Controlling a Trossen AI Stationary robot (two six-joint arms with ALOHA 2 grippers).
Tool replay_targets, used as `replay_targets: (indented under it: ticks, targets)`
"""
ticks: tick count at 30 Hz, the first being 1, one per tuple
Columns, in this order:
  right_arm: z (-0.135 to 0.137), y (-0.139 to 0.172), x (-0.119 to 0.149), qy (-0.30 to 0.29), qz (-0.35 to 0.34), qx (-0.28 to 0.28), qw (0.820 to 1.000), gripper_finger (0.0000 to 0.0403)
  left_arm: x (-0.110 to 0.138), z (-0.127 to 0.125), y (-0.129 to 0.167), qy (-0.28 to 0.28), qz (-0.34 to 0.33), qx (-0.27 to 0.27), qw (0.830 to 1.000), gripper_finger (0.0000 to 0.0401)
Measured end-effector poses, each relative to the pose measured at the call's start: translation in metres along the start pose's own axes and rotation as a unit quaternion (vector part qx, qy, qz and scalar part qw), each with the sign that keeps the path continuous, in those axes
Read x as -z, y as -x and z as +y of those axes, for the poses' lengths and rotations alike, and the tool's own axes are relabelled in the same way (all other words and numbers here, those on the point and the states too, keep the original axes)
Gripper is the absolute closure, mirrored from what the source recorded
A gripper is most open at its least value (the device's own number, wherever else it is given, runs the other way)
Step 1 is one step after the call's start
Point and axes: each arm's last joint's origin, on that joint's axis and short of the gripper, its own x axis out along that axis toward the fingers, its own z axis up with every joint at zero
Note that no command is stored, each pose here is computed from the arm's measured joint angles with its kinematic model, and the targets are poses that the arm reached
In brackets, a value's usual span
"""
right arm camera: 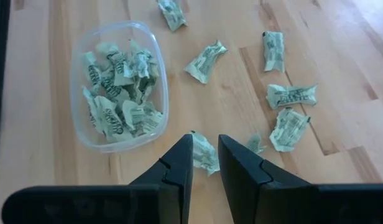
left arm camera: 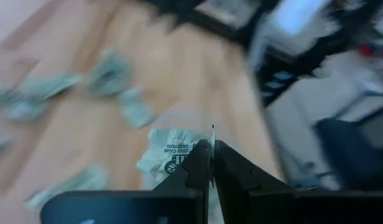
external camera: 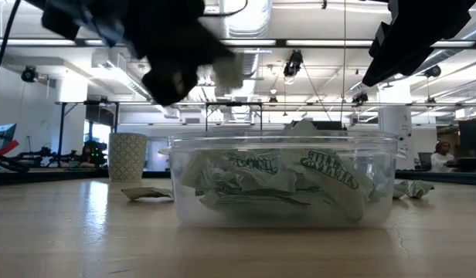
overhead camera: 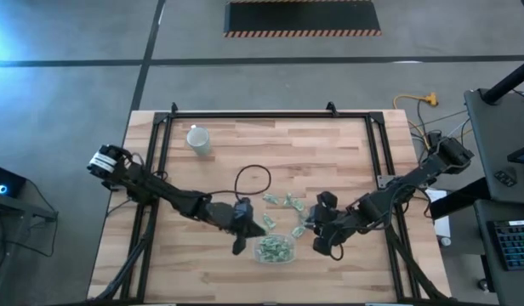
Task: Pick and place Stevia / Truvia into bins
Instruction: Put the stevia packet into the transparent container
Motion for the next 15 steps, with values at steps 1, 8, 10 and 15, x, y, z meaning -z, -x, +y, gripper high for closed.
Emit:
replay_targets:
  ticks: [1,8,10,15]
  targets:
    - [0.000,0.000,0.000,0.000,-0.001,0.003,1.000,0.0335,-0.002,-0.002,-0.001,-0.006,-0.006,0.016,1.000,0.0400]
    - [-0.001,0.000,0.001,0.005,-0.002,0.004,1.000,0.0335,-0.002,-0.008,-0.007,-0.014,0.022,0.069,0.997,0.0400]
    - [-0.001,-0.001,0.001,0.005,-0.001,0.005,1.000,0.0335,0.003,-0.007,-0.009,-0.014,0.031,0.065,0.997,0.0400]
    - [-0.002,-0.002,0.003,0.006,0.000,0.006,1.000,0.0335,0.012,-0.005,-0.016,-0.012,0.047,0.060,0.997,0.0400]
